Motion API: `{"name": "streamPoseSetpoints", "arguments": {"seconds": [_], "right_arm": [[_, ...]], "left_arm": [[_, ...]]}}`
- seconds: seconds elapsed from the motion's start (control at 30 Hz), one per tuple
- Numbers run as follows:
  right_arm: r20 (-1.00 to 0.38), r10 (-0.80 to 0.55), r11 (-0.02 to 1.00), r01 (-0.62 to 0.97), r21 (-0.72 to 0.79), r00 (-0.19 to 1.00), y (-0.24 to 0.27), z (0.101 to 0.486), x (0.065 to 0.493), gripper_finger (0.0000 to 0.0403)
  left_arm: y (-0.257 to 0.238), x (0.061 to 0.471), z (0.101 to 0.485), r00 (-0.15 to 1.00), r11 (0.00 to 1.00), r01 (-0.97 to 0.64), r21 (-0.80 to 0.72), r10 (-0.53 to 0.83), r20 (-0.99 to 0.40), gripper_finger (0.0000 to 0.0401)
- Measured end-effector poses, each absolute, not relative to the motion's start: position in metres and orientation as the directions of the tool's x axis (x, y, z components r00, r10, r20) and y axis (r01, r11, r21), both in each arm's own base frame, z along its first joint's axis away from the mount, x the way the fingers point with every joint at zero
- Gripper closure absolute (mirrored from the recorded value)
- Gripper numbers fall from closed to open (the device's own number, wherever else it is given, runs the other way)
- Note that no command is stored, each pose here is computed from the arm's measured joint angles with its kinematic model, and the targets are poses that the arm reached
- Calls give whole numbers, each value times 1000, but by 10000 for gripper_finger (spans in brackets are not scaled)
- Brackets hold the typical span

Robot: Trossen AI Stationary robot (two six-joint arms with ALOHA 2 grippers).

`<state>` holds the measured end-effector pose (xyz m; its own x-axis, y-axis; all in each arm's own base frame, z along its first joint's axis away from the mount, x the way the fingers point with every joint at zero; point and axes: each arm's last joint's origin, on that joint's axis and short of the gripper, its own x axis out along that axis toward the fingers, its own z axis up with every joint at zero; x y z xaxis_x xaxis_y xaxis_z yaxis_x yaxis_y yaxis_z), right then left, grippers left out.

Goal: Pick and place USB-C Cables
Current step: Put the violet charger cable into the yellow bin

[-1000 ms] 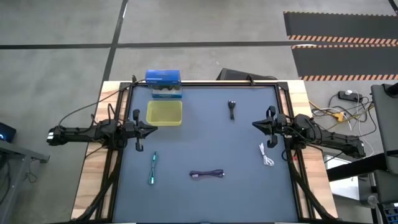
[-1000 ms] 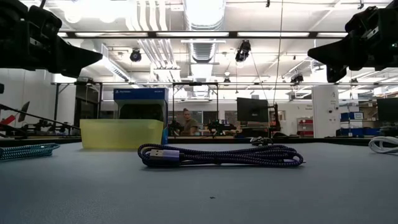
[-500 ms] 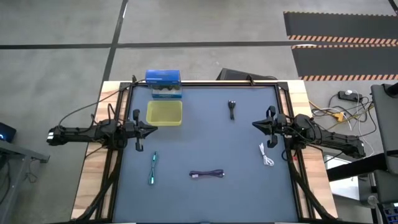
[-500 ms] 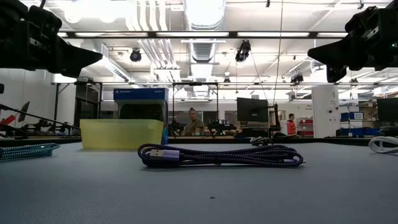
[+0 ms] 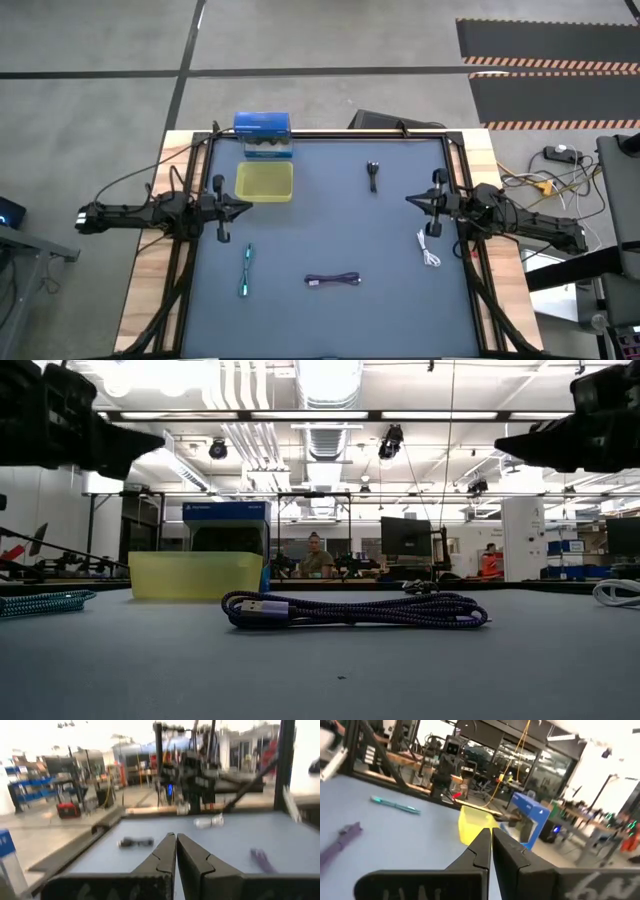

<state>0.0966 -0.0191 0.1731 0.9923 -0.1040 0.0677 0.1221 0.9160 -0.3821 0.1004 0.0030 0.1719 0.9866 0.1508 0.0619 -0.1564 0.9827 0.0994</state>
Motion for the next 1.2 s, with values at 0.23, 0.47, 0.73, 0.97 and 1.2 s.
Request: {"name": "streamPoseSetpoints", "arguments": {"seconds": [0.23,0.47,0.73,0.97,1.2], "right_arm": [[76,-116,993,117,-6,990,-19,174,97,394],[153,-161,979,138,153,975,-21,181,96,394],[236,-158,958,91,274,959,-20,192,93,394],[251,-201,971,159,180,947,-21,195,92,394],[345,-209,961,126,248,915,-22,205,94,394]], "left_arm": [[3,97,193,949,984,-171,59,148,279,401],[2,94,204,920,988,-65,-138,113,376,401],[-2,95,204,923,951,128,-281,-11,384,401],[-2,97,202,933,954,111,-279,-3,361,401],[3,100,199,932,960,-76,-270,164,322,401]]}}
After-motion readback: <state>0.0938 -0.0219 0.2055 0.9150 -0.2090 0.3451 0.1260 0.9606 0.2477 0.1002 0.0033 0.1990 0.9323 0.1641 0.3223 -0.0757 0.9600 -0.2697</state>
